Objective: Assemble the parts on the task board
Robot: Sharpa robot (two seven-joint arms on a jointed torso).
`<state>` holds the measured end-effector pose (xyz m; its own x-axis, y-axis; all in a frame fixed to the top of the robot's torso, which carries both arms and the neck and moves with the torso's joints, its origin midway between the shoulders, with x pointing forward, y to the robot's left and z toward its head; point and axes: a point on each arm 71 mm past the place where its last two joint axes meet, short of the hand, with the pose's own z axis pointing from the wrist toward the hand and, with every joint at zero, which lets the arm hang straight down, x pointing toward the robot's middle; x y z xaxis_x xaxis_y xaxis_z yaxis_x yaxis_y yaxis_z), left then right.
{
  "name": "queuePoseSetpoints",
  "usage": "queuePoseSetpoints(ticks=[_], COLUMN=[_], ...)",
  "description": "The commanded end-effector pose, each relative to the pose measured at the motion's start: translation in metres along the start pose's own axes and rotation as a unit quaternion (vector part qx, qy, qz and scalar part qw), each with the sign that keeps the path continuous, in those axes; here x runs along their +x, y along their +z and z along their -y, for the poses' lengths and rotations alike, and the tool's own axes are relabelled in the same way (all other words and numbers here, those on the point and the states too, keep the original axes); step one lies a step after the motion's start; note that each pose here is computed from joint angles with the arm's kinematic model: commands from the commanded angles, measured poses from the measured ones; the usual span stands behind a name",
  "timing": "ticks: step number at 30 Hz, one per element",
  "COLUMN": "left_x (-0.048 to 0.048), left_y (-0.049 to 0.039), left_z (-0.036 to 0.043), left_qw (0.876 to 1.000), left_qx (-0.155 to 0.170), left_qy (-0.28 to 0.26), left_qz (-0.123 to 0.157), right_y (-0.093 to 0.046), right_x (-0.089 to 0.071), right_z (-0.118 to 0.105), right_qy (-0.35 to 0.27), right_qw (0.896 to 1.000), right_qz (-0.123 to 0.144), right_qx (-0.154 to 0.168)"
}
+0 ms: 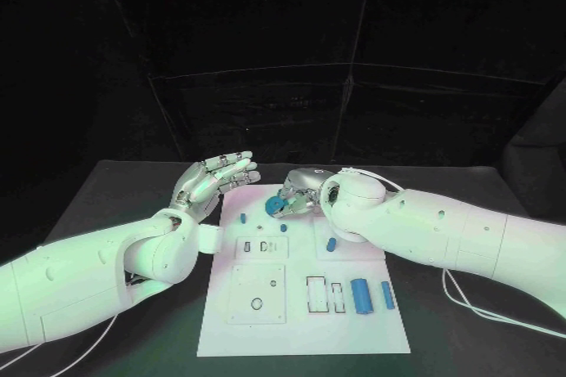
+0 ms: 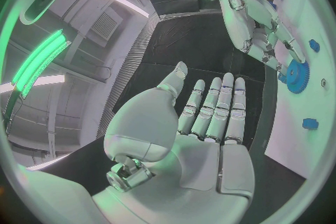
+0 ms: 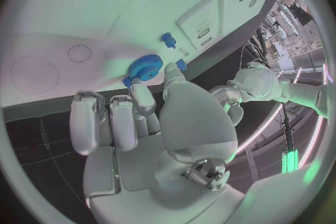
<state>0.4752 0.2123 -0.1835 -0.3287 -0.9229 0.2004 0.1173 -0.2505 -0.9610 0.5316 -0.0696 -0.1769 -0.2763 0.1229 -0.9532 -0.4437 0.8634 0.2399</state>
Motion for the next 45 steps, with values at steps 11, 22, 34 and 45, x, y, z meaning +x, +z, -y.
queuePoseSetpoints(ticks=[11, 22, 34, 45], left_x=[-0.001, 0.0017, 0.0072, 0.0061], left_y=[0.0009, 0.0034, 0.0079, 0.0088], left_z=[0.0027, 0.0009, -0.003, -0.0065], left_qw=[1.0, 1.0, 1.0, 1.0], left_qx=[0.006, 0.006, 0.006, 0.004], left_qy=[0.002, 0.0, -0.006, -0.006], left_qz=[-0.003, -0.006, -0.014, -0.014], right_y=[-0.014, -0.071, -0.112, -0.112], right_x=[-0.014, -0.032, -0.041, -0.027], right_z=[0.007, 0.067, 0.143, 0.178], right_qy=[0.012, 0.07, 0.099, 0.114], right_qw=[0.996, 0.986, 0.987, 0.989], right_qz=[0.088, 0.128, 0.122, 0.098], right_qx=[-0.02, -0.081, -0.04, 0.0])
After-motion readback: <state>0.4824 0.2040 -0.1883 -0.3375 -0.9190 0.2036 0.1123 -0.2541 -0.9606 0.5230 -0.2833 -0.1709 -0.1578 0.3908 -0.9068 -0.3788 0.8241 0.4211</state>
